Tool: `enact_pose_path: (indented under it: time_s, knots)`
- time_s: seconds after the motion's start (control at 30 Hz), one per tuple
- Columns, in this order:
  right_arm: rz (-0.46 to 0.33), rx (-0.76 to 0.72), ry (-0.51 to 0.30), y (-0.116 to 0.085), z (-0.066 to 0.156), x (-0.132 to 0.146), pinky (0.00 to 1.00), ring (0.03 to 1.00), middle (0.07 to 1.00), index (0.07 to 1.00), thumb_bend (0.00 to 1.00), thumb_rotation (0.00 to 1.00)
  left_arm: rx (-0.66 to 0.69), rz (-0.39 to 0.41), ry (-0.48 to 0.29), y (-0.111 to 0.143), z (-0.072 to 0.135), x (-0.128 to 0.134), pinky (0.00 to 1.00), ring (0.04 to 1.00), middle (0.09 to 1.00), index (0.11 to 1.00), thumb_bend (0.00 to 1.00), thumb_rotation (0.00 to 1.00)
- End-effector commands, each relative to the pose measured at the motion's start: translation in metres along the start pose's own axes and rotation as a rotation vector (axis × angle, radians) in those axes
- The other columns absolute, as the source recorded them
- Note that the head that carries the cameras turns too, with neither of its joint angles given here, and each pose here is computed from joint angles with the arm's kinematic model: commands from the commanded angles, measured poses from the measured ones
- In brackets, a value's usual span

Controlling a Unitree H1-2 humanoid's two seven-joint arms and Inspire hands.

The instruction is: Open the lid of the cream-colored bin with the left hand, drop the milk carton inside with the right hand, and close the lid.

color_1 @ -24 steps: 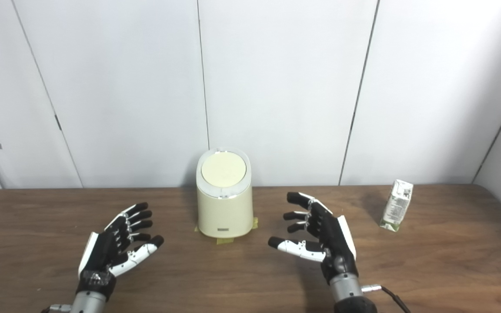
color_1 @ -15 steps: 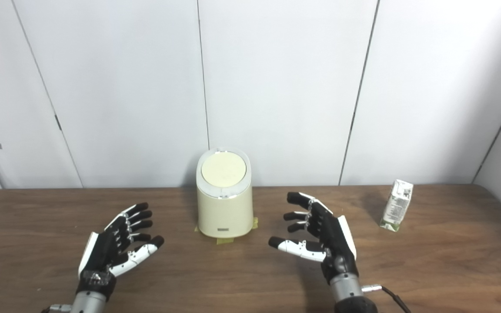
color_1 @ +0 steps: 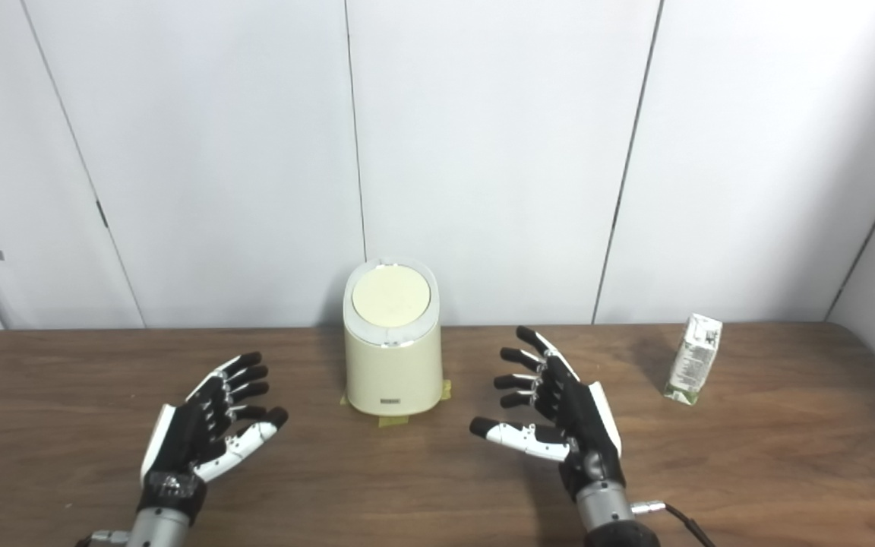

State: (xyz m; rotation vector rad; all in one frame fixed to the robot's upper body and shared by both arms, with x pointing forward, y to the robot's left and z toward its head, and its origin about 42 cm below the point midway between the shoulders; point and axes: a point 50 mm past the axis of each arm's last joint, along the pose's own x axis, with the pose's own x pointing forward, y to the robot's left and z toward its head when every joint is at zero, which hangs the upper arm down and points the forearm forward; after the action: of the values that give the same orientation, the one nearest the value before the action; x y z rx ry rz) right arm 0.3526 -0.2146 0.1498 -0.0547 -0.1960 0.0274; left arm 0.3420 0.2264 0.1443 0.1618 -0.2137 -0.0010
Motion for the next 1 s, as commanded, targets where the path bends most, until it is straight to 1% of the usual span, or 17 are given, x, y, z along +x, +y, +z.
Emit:
enact_pose_path:
  time_s: [0.0,0.03,0.1,0.13,0.2,0.27,0.37,0.5,0.67,0.73,0.77,0.9,0.97]
  knots:
    - [0.013,0.003,-0.092,0.0,0.016,0.012,0.54,0.633,0.773,0.839,0.76,0.0,0.005,0.024,-0.109,-0.01,0.032,0.024,0.69,0.816,0.861,0.866,0.75,0.31]
    - [0.013,-0.004,-0.09,-0.001,0.016,0.011,0.53,0.631,0.772,0.836,0.76,0.0,0.018,0.034,-0.108,-0.013,0.036,0.028,0.69,0.826,0.871,0.879,0.76,0.33]
    - [0.012,-0.013,-0.084,-0.002,0.015,0.011,0.53,0.635,0.777,0.837,0.75,0.0,0.048,0.047,-0.104,-0.019,0.044,0.037,0.79,0.879,0.907,0.929,0.8,0.39]
    - [0.012,-0.015,-0.081,-0.002,0.014,0.011,0.53,0.638,0.779,0.838,0.75,0.01,0.06,0.051,-0.101,-0.021,0.049,0.044,0.85,0.907,0.925,0.955,0.81,0.41]
    - [0.013,-0.02,-0.078,-0.003,0.014,0.011,0.52,0.642,0.783,0.842,0.75,0.02,0.095,0.059,-0.098,-0.025,0.059,0.058,0.94,0.955,0.963,0.989,0.84,0.44]
    - [0.013,-0.02,-0.079,-0.003,0.014,0.011,0.52,0.64,0.781,0.844,0.75,0.02,0.112,0.061,-0.097,-0.027,0.069,0.072,0.97,0.991,0.993,0.998,0.87,0.45]
    - [0.014,-0.012,-0.079,-0.002,0.014,0.011,0.53,0.639,0.78,0.847,0.75,0.0,0.131,0.059,-0.104,-0.031,0.085,0.094,1.0,1.0,1.0,1.0,0.9,0.43]
    - [0.009,-0.001,-0.075,-0.001,0.014,0.011,0.54,0.645,0.783,0.847,0.74,0.0,0.161,0.057,-0.118,-0.039,0.102,0.12,0.97,1.0,1.0,1.0,0.91,0.41]
    - [0.003,0.008,-0.08,0.001,0.015,0.012,0.54,0.647,0.789,0.845,0.74,0.01,0.237,0.004,-0.124,-0.048,0.117,0.142,0.93,1.0,1.0,1.0,0.9,0.41]
    - [0.001,0.009,-0.081,0.002,0.015,0.012,0.54,0.646,0.789,0.844,0.73,0.01,0.271,0.002,-0.129,-0.052,0.12,0.15,0.9,1.0,1.0,1.0,0.9,0.42]
    - [0.001,0.009,-0.082,0.002,0.015,0.013,0.54,0.648,0.791,0.845,0.73,0.02,0.289,0.005,-0.13,-0.055,0.121,0.153,0.9,1.0,1.0,1.0,0.9,0.42]
    - [0.001,0.022,-0.089,0.004,0.015,0.013,0.56,0.652,0.792,0.84,0.72,0.01,0.383,-0.001,-0.134,-0.064,0.124,0.167,0.8,0.998,1.0,1.0,0.93,0.42]
    - [0.001,0.026,-0.09,0.005,0.015,0.013,0.56,0.653,0.79,0.837,0.73,0.01,0.407,-0.008,-0.139,-0.066,0.123,0.17,0.78,1.0,1.0,1.0,0.93,0.4]
